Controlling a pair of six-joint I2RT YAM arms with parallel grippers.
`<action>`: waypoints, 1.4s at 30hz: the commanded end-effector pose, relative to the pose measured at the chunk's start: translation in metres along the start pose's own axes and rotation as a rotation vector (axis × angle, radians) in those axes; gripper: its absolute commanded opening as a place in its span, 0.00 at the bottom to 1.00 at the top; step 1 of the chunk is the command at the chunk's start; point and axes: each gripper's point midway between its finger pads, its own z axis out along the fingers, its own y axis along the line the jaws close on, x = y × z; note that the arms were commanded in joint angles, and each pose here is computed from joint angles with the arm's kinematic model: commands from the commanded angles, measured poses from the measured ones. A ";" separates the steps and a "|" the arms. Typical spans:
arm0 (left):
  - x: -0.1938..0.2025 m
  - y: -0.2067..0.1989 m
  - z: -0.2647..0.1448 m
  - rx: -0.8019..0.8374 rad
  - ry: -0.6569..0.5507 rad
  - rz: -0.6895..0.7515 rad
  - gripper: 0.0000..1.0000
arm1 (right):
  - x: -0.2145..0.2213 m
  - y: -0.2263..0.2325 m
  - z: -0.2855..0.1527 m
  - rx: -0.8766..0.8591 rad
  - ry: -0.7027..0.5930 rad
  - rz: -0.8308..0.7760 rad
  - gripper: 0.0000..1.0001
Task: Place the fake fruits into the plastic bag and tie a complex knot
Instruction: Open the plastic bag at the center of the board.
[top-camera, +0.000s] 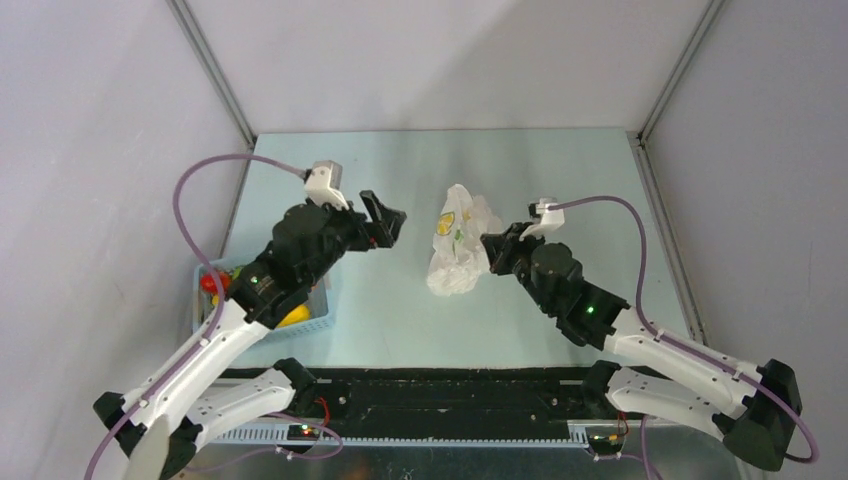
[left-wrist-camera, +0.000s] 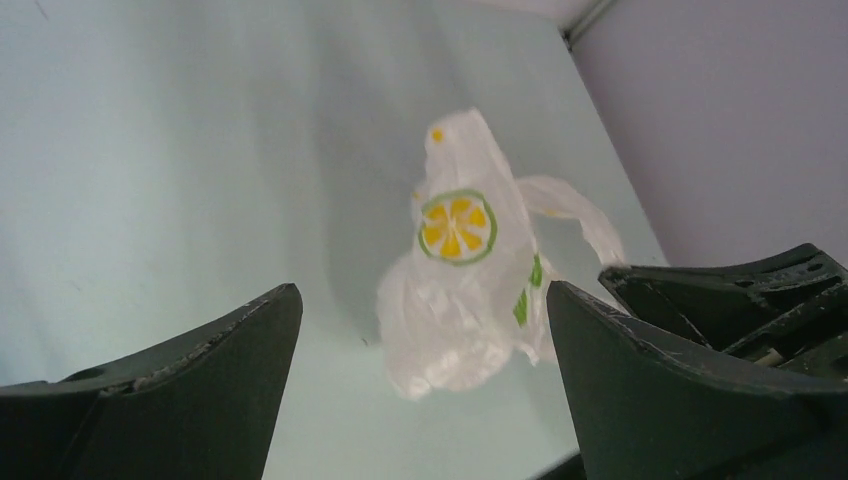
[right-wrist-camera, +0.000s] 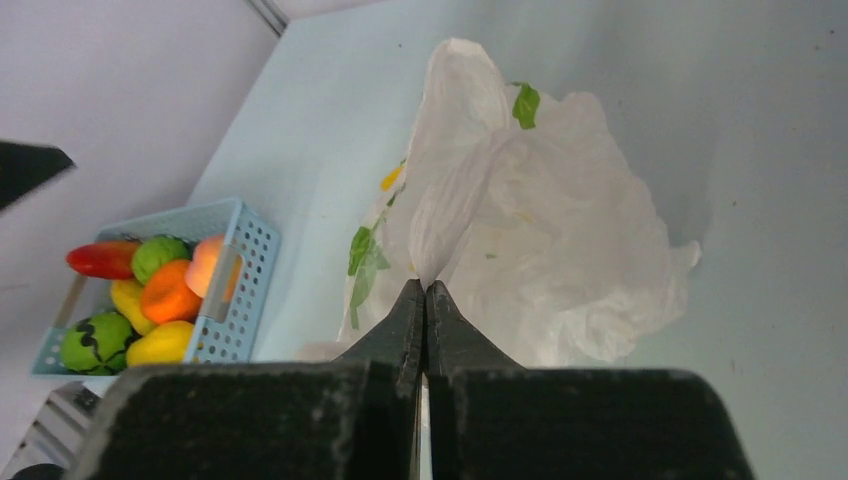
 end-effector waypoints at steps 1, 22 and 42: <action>0.032 -0.016 0.003 0.060 0.077 -0.332 0.99 | -0.002 -0.008 -0.001 0.125 -0.060 -0.013 0.00; 0.092 -0.061 0.056 0.184 0.242 -0.367 0.88 | 0.022 0.033 -0.014 0.008 -0.004 -0.027 0.00; 0.116 -0.068 0.075 0.277 0.369 -0.118 0.09 | -0.012 0.013 -0.036 0.087 -0.105 -0.086 0.00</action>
